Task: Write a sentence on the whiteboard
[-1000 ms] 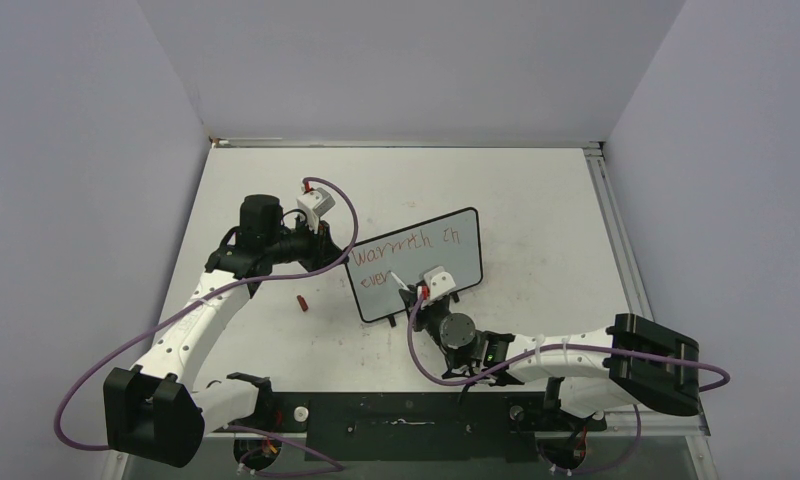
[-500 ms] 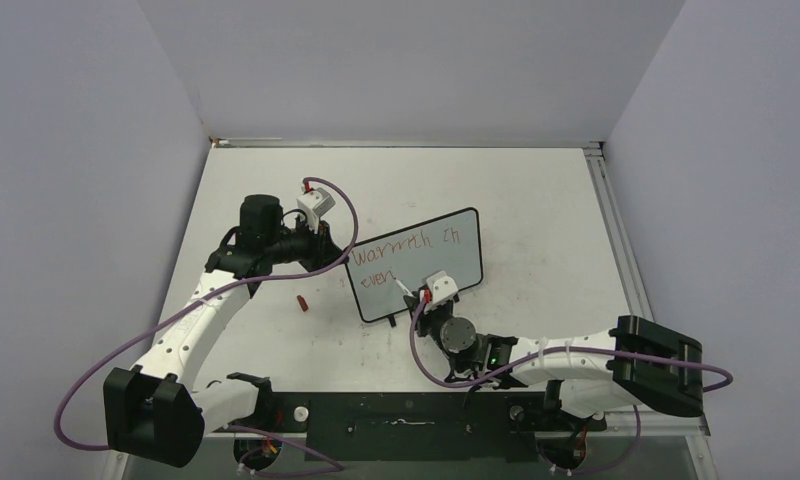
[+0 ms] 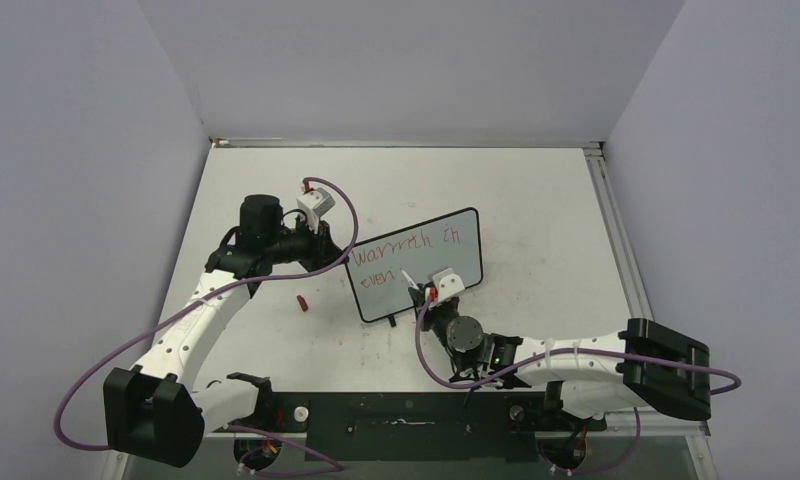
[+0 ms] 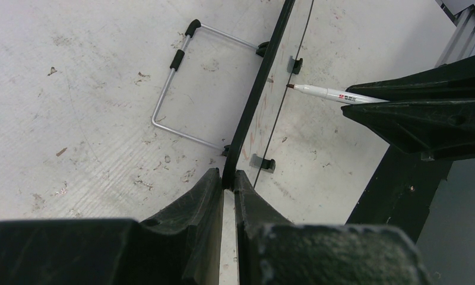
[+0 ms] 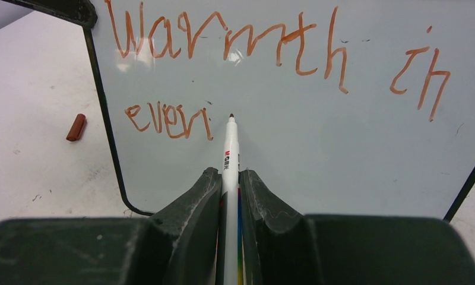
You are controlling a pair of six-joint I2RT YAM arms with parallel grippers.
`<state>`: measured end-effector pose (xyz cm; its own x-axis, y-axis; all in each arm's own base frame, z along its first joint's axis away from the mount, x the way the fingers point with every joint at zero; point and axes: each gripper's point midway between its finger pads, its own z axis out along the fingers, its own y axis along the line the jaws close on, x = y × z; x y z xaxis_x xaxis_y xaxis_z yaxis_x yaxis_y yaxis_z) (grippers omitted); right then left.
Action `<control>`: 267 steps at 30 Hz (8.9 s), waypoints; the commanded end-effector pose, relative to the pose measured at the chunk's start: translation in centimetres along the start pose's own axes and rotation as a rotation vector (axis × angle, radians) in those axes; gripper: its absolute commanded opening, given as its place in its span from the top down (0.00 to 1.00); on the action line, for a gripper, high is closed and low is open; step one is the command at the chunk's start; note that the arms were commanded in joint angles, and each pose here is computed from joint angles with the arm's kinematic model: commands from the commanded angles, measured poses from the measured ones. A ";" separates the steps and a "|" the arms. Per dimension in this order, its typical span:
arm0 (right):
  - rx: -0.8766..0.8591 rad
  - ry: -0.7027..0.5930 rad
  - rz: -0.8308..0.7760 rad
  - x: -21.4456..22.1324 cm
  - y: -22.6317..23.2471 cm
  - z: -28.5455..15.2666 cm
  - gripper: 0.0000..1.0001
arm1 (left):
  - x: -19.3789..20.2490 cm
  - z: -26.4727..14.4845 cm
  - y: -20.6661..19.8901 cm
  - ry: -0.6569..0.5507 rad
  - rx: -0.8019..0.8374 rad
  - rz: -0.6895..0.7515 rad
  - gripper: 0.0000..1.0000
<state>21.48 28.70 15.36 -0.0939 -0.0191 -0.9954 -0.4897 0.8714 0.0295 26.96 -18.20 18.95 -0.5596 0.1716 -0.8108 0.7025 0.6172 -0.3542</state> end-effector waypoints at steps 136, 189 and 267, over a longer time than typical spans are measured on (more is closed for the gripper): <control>0.083 0.076 0.032 3.9 -3.1 -0.7 0.95 | 1.2 -0.1 0.6 0.040 -0.027 -0.017 1.00; 0.089 0.064 0.032 3.5 -3.8 -1.0 0.95 | 1.3 0.0 0.7 0.043 -0.030 -0.017 1.00; 0.133 -0.031 -0.003 -0.6 -5.2 0.7 0.95 | 1.3 -0.1 0.6 0.042 -0.027 -0.017 1.00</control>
<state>24.33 22.95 13.52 -0.1001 -0.0737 -0.9922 -0.3370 0.9408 -0.0359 26.96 -18.20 18.94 -0.5599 0.1713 -0.8107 0.7021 0.6176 -0.3544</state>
